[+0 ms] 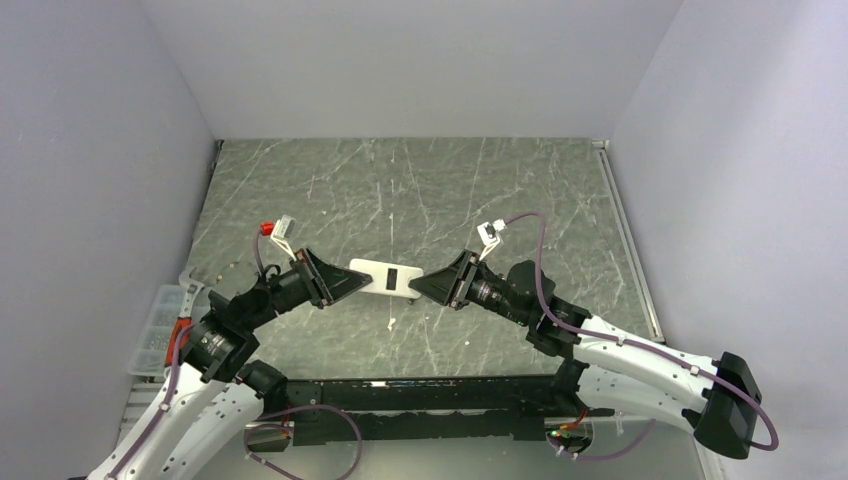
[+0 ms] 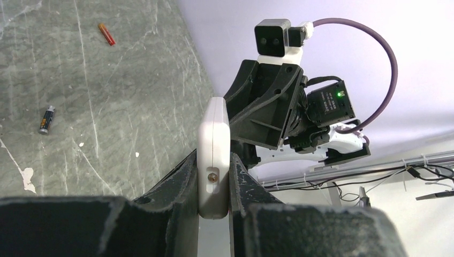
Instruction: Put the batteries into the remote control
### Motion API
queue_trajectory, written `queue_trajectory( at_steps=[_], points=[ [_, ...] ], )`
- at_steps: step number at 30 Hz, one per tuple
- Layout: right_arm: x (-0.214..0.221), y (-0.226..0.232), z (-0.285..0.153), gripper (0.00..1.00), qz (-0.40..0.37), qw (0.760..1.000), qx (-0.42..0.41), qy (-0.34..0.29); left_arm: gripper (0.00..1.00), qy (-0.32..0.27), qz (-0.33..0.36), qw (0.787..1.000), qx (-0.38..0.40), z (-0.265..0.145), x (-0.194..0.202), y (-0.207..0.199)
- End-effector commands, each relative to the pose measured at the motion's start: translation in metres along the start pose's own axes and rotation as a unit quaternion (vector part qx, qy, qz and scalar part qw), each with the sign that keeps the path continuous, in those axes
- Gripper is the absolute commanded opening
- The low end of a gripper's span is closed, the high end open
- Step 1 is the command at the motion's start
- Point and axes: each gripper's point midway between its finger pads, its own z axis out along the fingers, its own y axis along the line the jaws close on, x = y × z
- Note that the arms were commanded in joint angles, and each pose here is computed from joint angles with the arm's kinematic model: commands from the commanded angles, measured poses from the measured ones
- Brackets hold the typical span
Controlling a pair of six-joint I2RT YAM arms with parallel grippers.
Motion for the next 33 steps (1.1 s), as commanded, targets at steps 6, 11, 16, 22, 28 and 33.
queue_trajectory(
  at_steps=[6, 11, 16, 22, 28, 33],
  points=[
    [-0.014, 0.027, 0.000, 0.21, 0.002, 0.999, -0.040, -0.021, 0.00, 0.018, 0.022, 0.999, 0.020, 0.002, 0.003, -0.008],
    [-0.015, 0.028, 0.000, 0.03, 0.002, 0.999, -0.041, -0.023, 0.00, 0.017, 0.025, 0.999, 0.024, 0.001, 0.002, -0.011],
    [-0.017, 0.026, -0.004, 0.00, 0.003, 0.999, -0.037, -0.030, 0.00, 0.009, 0.029, 0.999, 0.023, -0.002, -0.001, -0.013],
    [-0.017, 0.023, -0.011, 0.00, 0.002, 0.999, -0.037, -0.038, 0.00, -0.012, 0.032, 0.999, 0.018, -0.006, -0.006, -0.013],
    [-0.014, 0.021, -0.012, 0.00, 0.001, 0.999, -0.036, -0.034, 0.00, -0.008, 0.026, 0.999, 0.019, -0.003, -0.004, -0.011],
    [-0.014, 0.016, -0.017, 0.00, -0.001, 0.999, -0.028, -0.037, 0.00, -0.017, 0.036, 0.999, 0.008, -0.006, -0.008, -0.010]
  ],
)
